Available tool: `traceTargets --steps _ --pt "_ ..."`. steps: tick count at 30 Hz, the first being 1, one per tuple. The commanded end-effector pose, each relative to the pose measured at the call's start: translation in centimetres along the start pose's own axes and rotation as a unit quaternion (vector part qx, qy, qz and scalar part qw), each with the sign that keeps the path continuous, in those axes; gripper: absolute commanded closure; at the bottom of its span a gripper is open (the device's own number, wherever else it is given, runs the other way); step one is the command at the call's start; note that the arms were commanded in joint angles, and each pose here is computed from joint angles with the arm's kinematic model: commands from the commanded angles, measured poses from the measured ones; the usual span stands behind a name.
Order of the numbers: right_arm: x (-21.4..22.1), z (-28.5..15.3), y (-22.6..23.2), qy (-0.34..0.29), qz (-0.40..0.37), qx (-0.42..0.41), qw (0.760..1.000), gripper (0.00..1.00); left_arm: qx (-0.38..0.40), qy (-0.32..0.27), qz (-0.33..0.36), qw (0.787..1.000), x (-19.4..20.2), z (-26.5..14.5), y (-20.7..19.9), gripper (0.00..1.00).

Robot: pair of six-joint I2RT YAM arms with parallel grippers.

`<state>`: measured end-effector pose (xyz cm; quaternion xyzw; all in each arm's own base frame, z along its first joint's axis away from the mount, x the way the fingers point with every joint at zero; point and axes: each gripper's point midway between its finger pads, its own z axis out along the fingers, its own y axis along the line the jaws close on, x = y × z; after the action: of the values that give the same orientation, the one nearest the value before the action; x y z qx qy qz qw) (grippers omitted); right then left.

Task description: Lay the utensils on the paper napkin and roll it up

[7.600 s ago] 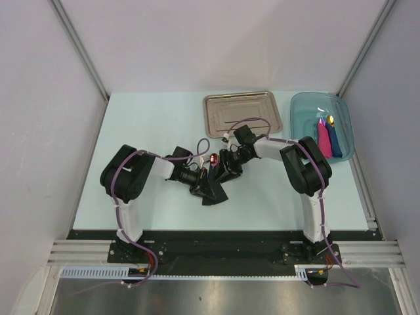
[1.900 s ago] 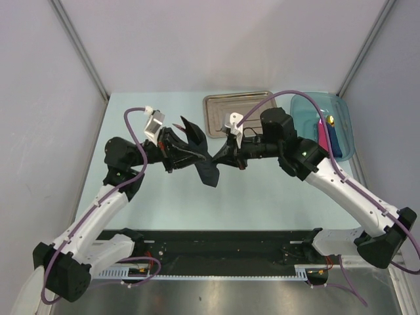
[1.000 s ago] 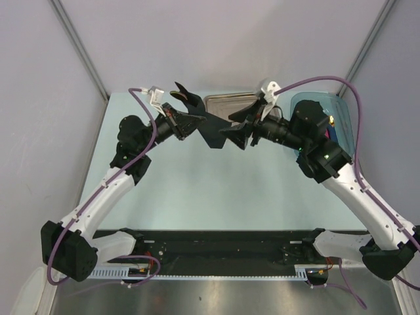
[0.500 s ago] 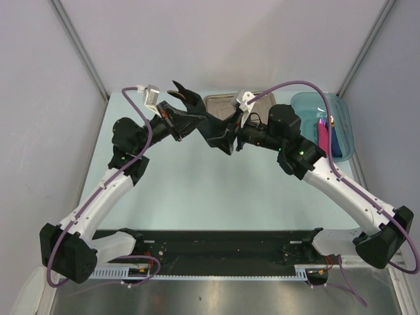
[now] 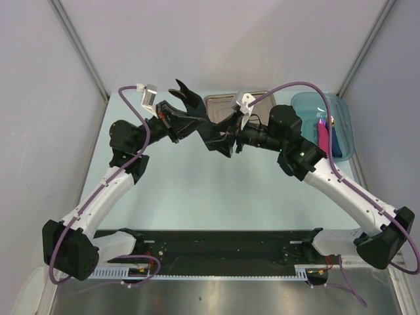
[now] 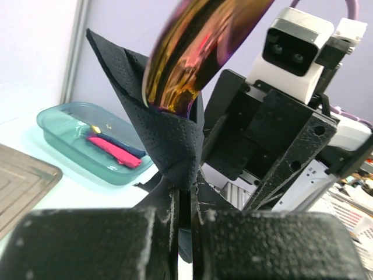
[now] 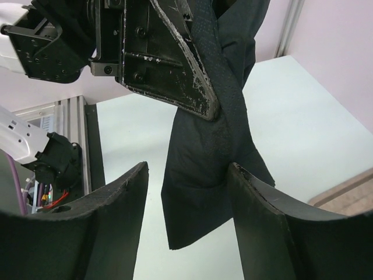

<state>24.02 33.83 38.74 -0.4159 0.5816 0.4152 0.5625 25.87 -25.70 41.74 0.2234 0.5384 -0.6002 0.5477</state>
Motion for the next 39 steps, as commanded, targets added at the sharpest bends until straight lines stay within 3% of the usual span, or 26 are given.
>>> traceTargets --steps 1,9,16,26,29,32,35,38,39 --pt "-0.9 0.3 0.8 -0.012 -0.008 -0.017 1.000 0.39 0.087 -0.011 0.028 0.996 -1.7 0.1 -4.6 1.00" --pt "-0.9 0.6 1.2 -0.013 0.007 -0.028 1.000 0.39 0.096 -0.005 0.024 0.995 -1.4 0.1 -4.7 1.00" --pt "-0.8 0.9 2.9 -0.011 0.012 -0.066 0.998 0.58 0.093 -0.011 0.025 0.995 -1.7 0.3 -4.5 1.00" --pt "-0.7 1.6 3.8 -0.008 0.053 -0.090 0.994 0.59 0.099 -0.020 0.025 0.995 -1.9 0.5 -4.4 1.00" --pt "-0.8 1.8 3.9 -0.006 0.056 -0.101 0.993 0.71 0.100 -0.019 0.025 0.994 -1.7 0.5 -4.4 1.00" --pt "-1.2 1.9 3.9 -0.008 0.054 -0.102 0.993 1.00 0.096 -0.017 0.026 0.995 -1.6 0.4 -4.1 1.00" --pt "-2.0 1.9 3.4 -0.017 0.063 -0.100 0.993 1.00 0.084 -0.010 0.028 0.996 -1.5 0.5 -3.6 1.00" --pt "-3.7 1.7 2.8 -0.040 0.076 -0.101 0.991 1.00 0.057 0.004 0.026 0.998 -1.3 0.2 -2.6 0.73" --pt "-4.0 1.6 2.6 -0.044 0.080 -0.100 0.991 1.00 0.047 0.007 0.020 0.999 -1.2 0.0 -2.2 0.55"
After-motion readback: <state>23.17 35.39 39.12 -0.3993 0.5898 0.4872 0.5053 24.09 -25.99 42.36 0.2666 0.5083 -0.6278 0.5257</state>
